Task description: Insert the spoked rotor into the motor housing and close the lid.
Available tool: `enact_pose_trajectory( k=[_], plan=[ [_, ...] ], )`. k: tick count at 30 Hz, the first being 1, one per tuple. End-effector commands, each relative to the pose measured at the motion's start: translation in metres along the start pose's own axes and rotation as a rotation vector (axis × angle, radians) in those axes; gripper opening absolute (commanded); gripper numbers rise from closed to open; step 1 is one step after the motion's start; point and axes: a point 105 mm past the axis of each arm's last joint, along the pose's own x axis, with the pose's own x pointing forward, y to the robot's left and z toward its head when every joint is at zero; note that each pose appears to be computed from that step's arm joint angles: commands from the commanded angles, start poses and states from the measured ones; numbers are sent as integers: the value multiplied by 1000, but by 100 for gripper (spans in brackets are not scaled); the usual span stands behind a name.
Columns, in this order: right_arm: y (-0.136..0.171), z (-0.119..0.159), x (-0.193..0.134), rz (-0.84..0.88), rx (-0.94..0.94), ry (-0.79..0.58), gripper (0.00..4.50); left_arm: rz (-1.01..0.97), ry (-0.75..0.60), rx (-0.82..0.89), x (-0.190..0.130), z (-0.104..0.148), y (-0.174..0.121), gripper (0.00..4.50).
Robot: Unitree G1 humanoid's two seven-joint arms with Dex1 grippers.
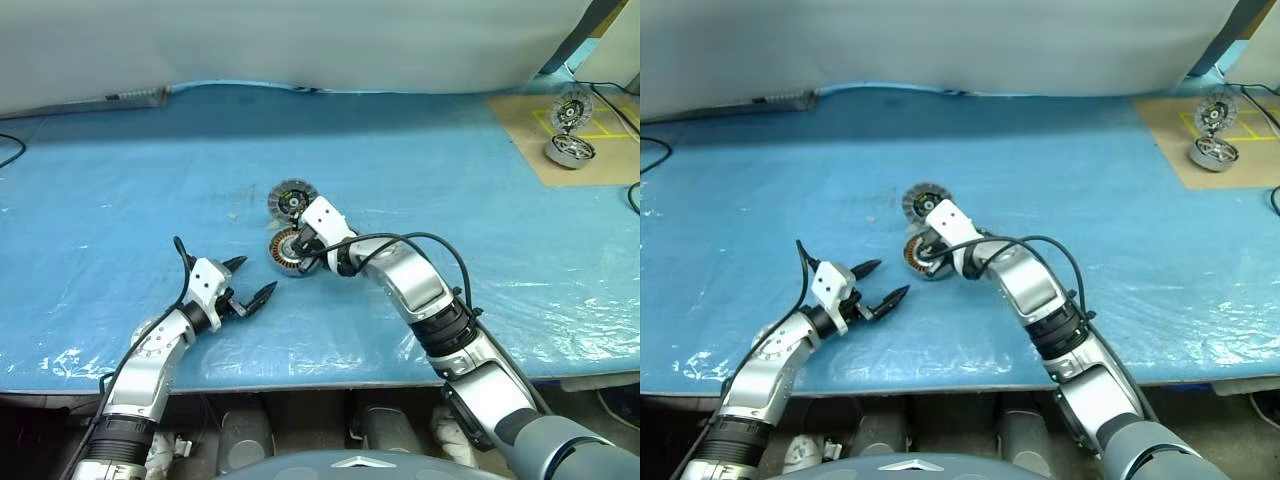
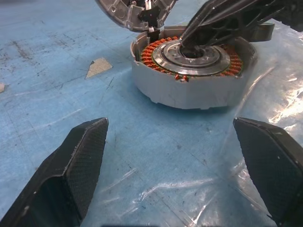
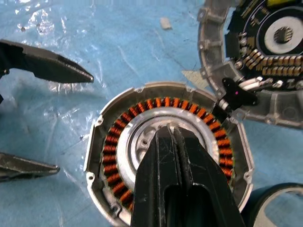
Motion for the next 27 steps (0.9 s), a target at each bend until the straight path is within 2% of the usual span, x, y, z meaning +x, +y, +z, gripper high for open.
enact_pose_trajectory(
  k=[1,9,17,22,27],
  plan=[
    [-2,11,-1,-11,-2,-52,2,-4,-29,27,-1,10,0,450],
    [2,4,-2,13,-12,-22,2,-1,-33,28,0,16,0,450],
    [5,-17,-4,21,3,42,2,-1,-34,24,1,18,-2,450],
    [3,-13,-4,8,6,27,2,-3,-32,23,1,18,-2,450],
    [4,4,-9,25,-25,-27,2,-2,-30,24,1,18,-2,450]
  ],
)
